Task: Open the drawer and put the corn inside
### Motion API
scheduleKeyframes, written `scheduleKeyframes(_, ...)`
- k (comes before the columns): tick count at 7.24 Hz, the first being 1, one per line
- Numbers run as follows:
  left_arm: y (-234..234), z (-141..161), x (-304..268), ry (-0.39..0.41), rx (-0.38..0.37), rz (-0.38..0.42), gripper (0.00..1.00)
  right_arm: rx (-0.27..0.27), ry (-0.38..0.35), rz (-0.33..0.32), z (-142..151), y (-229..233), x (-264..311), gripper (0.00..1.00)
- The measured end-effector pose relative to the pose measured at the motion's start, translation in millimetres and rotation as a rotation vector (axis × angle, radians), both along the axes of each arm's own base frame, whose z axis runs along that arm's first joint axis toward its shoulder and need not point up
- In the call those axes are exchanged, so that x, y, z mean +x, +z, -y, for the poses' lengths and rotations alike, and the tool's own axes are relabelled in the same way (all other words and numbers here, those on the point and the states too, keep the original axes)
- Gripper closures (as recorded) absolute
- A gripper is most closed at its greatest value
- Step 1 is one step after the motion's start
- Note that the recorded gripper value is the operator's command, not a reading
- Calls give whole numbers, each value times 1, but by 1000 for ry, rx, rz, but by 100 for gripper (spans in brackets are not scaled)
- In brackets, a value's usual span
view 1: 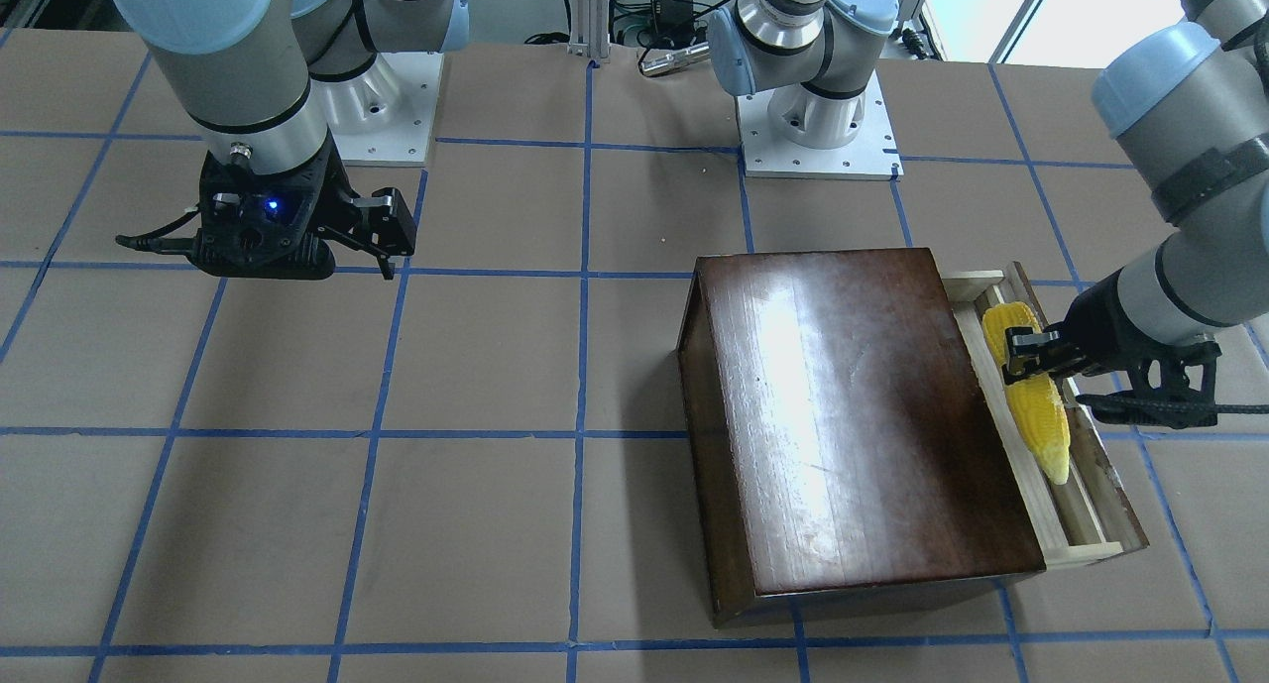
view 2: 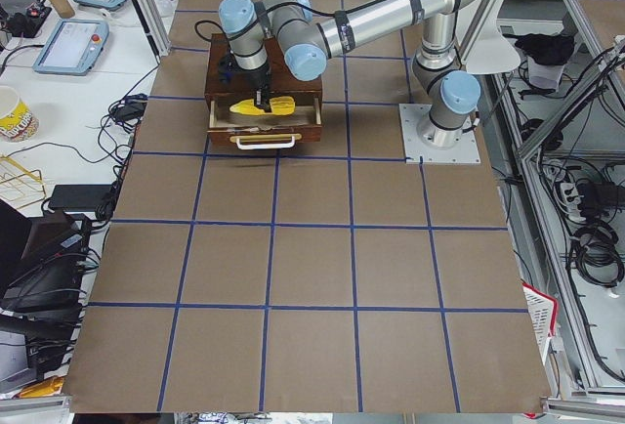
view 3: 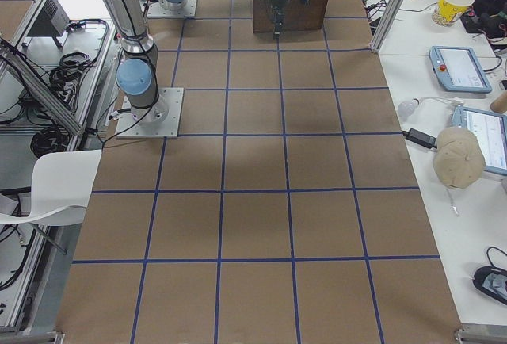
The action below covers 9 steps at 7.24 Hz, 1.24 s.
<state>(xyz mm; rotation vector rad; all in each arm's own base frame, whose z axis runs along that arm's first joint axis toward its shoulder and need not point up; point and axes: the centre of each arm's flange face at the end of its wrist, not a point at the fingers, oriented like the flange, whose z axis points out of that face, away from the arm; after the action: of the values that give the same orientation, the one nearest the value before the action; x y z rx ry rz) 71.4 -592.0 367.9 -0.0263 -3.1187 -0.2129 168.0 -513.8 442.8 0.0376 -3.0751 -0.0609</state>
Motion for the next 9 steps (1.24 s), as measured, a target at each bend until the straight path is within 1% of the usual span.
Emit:
scheduleKeyframes(1, -1, 0, 0, 7, 3, 2, 1, 0, 0, 0, 0, 0, 0, 0)
scheduleKeyframes(6, 0, 0, 1, 9, 3, 7, 0, 1, 0, -1, 0, 0, 0, 0)
scheduleKeyframes(8, 12, -3, -1, 9, -14, 12, 0, 1, 0, -2, 0, 0, 0, 0)
scheduleKeyframes(9, 27, -6, -6, 6, -29, 15, 0, 1, 0, -2, 0, 0, 0, 0)
